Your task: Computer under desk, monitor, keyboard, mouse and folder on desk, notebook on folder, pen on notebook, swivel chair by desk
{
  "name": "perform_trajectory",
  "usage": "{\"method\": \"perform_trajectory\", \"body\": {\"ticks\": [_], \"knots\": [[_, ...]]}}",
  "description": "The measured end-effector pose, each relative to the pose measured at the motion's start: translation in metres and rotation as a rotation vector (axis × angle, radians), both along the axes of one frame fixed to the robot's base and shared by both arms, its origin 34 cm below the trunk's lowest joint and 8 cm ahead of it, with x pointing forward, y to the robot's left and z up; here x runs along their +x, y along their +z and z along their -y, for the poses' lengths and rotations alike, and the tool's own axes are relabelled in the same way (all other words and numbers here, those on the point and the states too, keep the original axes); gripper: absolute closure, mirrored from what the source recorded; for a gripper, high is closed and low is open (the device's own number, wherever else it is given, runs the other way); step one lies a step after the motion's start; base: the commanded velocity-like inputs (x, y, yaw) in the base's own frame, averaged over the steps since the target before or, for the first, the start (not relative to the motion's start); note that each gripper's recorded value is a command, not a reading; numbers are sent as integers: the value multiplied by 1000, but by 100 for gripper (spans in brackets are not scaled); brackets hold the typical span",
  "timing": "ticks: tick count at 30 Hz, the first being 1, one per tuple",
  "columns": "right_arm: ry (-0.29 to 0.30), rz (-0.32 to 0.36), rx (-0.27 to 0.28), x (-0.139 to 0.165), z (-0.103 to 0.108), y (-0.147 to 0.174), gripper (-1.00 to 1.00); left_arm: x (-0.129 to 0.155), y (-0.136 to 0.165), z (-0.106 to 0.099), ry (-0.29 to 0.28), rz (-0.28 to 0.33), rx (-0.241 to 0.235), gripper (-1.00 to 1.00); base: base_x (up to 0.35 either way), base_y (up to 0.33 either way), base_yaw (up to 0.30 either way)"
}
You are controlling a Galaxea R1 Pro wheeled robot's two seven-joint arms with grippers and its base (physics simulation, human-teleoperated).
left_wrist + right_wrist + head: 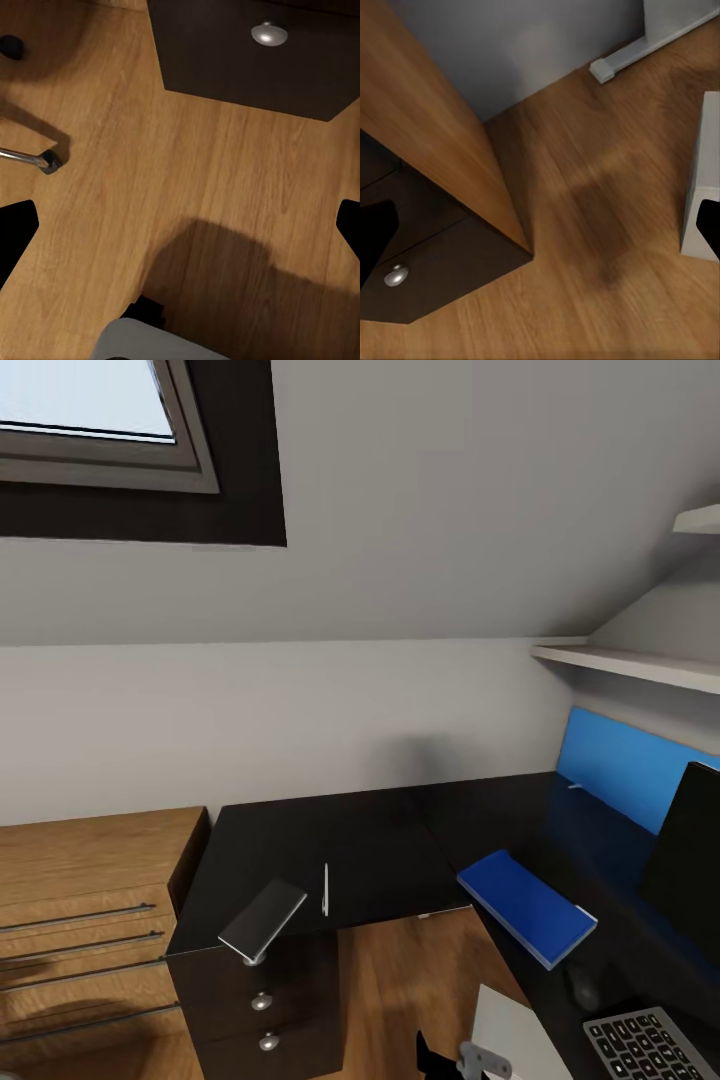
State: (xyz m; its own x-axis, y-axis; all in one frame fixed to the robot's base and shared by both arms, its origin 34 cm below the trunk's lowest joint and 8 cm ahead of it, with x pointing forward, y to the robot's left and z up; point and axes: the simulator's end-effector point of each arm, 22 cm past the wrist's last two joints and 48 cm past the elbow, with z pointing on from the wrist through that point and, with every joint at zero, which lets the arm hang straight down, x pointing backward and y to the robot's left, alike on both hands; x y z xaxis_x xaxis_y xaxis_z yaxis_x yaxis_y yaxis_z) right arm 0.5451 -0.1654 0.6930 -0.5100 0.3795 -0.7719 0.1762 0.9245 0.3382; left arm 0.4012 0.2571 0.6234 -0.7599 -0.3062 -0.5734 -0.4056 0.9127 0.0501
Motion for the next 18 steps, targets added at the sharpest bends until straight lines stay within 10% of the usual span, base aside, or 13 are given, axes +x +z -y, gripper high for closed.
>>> {"method": "perform_trajectory", "body": {"ticks": [18], "knots": [[-4, -7, -2, -2, -1, -2, -100, 8, 6, -4, 23, 55, 9, -100, 0, 0, 124]]}}
